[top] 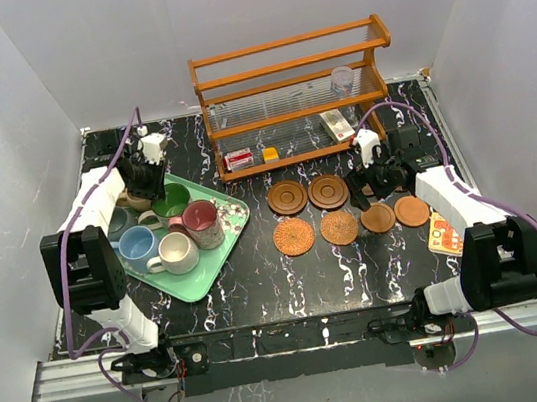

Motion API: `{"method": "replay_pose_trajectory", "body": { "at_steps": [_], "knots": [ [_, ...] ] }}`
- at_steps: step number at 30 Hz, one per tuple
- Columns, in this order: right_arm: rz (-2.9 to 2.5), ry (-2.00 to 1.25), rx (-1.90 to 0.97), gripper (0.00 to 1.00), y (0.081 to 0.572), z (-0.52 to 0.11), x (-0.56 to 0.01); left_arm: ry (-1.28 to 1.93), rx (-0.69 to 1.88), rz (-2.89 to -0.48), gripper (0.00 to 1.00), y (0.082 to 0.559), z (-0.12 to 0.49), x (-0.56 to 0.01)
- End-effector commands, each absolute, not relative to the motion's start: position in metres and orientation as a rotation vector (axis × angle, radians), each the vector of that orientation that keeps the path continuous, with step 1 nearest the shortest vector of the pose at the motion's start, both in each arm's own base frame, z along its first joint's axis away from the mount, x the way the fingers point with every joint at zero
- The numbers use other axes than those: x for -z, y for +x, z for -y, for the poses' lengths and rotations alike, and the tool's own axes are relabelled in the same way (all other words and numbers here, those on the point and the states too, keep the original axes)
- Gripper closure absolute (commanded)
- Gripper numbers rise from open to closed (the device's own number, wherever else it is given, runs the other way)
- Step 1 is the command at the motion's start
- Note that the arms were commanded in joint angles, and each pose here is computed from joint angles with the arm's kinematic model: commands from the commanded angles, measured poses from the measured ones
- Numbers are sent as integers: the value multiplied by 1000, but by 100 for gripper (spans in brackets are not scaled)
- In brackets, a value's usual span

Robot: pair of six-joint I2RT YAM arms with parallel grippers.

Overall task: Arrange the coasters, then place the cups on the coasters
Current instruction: Pick up the cup from the tray.

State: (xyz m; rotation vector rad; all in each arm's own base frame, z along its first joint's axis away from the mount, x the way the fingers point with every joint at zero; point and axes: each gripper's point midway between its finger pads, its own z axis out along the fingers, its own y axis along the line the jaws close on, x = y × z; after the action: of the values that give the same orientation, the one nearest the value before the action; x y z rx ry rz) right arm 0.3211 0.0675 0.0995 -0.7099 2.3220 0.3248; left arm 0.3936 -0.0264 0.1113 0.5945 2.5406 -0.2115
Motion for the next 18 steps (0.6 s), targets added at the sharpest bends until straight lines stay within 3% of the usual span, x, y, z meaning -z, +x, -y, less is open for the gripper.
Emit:
{"method": "replay_pose_trajectory", "body": {
  "at_steps": [1, 18],
  "knots": [
    [-2273, -699, -293, 4, 334, -65, -107, 629, 284, -2547, 74, 388, 44, -114],
    [-2281, -700, -279, 3, 334, -63, -105, 649, 275, -2589, 82, 391, 50, -99]
  ]
}}
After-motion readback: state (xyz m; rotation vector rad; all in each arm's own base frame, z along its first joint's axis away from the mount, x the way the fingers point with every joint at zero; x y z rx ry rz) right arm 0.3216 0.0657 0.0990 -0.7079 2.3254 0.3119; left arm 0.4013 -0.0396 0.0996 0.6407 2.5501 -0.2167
